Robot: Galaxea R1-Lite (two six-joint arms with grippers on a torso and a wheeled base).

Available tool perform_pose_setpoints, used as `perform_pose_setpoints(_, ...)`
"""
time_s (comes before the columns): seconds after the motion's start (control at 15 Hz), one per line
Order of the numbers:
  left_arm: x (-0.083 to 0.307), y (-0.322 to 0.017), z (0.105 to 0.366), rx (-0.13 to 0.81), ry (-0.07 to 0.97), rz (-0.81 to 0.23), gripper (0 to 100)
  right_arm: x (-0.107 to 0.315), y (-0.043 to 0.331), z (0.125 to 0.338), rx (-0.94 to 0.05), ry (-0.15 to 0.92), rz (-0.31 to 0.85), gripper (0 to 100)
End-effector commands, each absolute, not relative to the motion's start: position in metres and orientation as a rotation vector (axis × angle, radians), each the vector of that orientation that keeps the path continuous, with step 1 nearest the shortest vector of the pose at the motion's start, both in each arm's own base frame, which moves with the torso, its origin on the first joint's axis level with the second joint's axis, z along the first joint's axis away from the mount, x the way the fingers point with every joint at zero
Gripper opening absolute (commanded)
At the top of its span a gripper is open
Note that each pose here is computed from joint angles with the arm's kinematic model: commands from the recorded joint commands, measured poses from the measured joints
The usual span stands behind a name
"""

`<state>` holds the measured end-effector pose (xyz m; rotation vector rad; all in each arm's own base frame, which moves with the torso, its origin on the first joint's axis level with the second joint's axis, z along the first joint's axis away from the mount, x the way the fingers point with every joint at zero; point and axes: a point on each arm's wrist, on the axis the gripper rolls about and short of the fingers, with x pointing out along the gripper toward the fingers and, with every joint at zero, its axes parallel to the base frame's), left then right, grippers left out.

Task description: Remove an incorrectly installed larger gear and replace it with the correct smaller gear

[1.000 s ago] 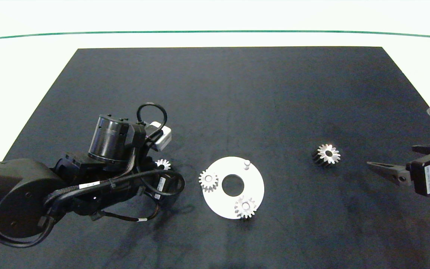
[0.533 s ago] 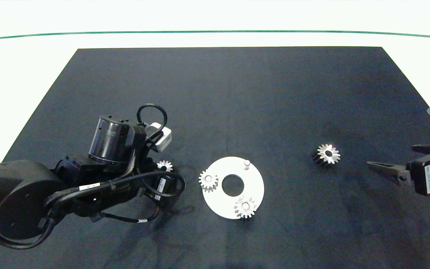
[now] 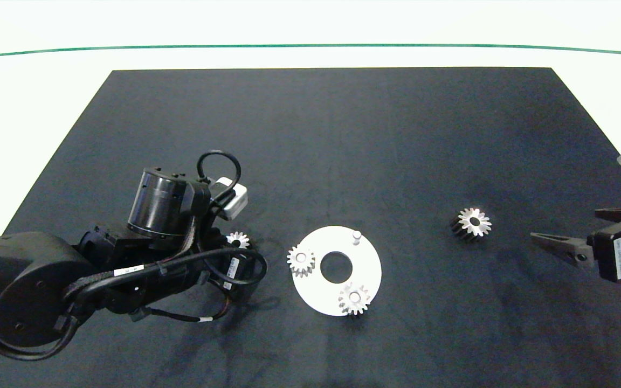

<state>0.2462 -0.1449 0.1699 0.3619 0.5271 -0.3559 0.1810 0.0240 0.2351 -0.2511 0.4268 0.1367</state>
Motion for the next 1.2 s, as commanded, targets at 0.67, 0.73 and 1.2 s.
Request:
perform_pose_setpoints(0.67,0.243,-0.143,0.176,0.35,0.523,-0.349,16,0.181,0.024,0.235,-0.251,0.426,0.136,100)
perform_pose_setpoints(0.73,0.242,-0.142,0.178,0.347,0.518,-0.347,16,0.181,0.024,0.235,-0.251,0.426,0.134,100)
perform_pose_setpoints(1.2,0.222,-0.136,0.204,0.35,0.494,-0.357,16,0.179,0.022,0.237,-0.248,0.417,0.126,100)
